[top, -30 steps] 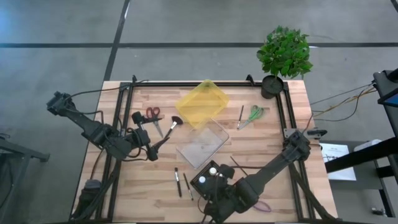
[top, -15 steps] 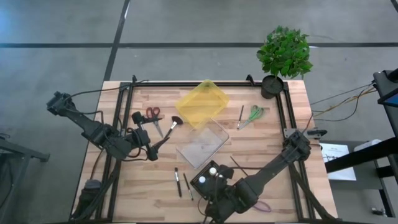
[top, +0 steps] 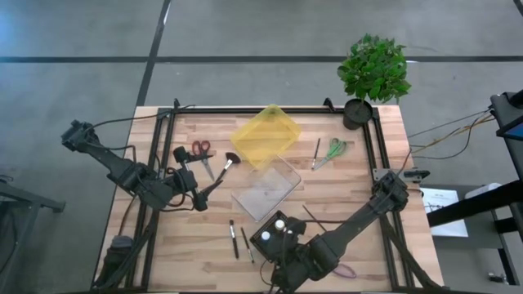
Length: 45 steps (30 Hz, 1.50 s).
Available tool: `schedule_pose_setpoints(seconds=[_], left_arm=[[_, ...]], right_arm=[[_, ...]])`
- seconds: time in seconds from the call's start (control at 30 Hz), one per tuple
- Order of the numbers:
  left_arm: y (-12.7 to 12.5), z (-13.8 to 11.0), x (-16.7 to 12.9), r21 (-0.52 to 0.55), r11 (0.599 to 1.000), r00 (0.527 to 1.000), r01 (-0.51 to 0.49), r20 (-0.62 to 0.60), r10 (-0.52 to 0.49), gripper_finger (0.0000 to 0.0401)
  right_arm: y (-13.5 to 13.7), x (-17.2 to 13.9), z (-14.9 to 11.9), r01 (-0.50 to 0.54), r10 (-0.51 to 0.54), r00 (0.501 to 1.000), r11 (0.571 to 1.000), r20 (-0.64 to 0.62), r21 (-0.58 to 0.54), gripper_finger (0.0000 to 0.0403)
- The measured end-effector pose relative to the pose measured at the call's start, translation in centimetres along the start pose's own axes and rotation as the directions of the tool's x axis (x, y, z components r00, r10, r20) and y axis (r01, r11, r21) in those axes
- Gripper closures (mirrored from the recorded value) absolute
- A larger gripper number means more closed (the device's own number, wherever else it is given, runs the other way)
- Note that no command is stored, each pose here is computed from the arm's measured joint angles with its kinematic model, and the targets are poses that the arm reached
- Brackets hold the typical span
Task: Pick & Place Paint Supplies
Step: Put the green paint bottle into the black bin
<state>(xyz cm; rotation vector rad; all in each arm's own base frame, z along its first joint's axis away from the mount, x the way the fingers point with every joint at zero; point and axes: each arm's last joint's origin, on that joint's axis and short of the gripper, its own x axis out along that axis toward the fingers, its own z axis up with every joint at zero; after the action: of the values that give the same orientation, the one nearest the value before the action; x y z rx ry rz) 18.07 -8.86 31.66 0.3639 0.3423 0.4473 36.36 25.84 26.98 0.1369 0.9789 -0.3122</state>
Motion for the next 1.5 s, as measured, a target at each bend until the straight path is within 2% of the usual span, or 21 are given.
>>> schedule_pose_setpoints(seconds=[0.23, 0.77, 1.5], left_arm=[[0.0, 0.0, 0.0, 0.000, 1.000, 1.000, -0.001, 0.000, 0.001, 0.0017], [0.0, 0.0, 0.0, 0.000, 1.000, 1.000, -0.002, 0.000, 0.002, 0.0017], [0.0, 0.0, 0.0, -0.003, 1.000, 1.000, -0.001, -0.001, 0.001, 0.0016]], right_arm=[[-0.4, -0.2, -0.2, -0.006, 0.006, 1.000, 1.000, 0.005, -0.019, 0.0291], [-2.6, 0.6, -1.7, -0.137, 0.132, 0.988, 0.989, 0.076, 0.058, 0.0291], [-3.1, 2.8, -2.6, -0.125, 0.122, 0.991, 0.990, 0.046, 0.063, 0.0291]])
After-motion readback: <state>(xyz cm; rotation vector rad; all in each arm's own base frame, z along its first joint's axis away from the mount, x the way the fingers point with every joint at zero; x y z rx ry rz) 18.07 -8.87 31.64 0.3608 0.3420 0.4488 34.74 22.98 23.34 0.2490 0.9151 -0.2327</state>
